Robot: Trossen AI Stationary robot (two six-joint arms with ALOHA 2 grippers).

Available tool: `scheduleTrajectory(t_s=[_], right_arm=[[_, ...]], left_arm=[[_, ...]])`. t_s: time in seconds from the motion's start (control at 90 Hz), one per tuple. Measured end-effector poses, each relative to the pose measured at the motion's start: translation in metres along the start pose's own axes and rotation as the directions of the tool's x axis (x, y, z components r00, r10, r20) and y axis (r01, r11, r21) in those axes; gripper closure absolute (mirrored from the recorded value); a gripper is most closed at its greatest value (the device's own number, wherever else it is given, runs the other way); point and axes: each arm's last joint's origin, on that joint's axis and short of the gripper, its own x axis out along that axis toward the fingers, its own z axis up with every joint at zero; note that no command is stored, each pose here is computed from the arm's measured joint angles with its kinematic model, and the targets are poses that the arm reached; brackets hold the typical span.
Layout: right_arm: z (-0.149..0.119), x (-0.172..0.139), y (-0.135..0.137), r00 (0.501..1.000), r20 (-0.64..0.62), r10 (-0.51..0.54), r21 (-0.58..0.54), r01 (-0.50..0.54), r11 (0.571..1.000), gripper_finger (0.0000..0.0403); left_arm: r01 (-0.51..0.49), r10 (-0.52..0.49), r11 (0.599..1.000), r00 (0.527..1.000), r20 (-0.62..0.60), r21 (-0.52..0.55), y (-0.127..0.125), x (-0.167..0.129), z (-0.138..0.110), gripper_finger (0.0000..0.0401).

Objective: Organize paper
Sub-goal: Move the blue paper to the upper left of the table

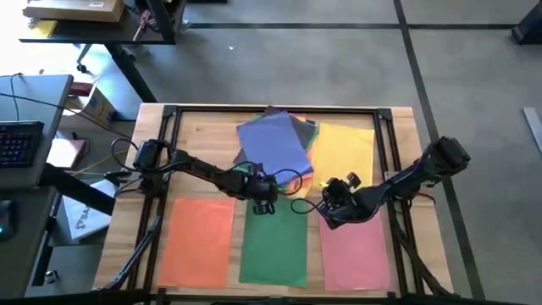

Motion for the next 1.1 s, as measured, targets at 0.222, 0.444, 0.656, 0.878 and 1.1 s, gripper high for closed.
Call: scheduleTrajectory(t_s=[0.222,0.444,0.656,0.878,1.1], right_arm=[[0.000,0.000,0.000,1.000,0.005,-0.004,-0.001,0.004,1.000,0.0295],[0.000,0.000,0.000,1.000,0.015,-0.008,-0.001,0.008,1.000,0.0295],[0.000,0.000,0.000,1.000,0.015,-0.007,0.001,0.007,1.000,0.0295],[0.001,0.000,0.000,1.000,0.016,-0.007,0.001,0.006,1.000,0.0295],[0.000,0.000,0.000,1.000,0.015,-0.007,0.001,0.007,1.000,0.0295]], left_arm=[[-0.053,0.055,0.996,0.998,-0.023,0.075,-0.001,-0.005,-0.003,0.0244],[-0.041,0.047,0.997,0.995,-0.086,0.070,0.002,0.002,-0.013,0.0256],[0.030,-0.027,0.999,0.993,-0.113,0.020,0.007,0.007,-0.016,0.0352],[-0.012,0.016,0.999,0.996,-0.084,0.043,0.011,-0.006,-0.008,0.0388],[-0.030,0.031,0.999,0.999,-0.026,0.026,0.023,-0.035,0.004,0.0399]])
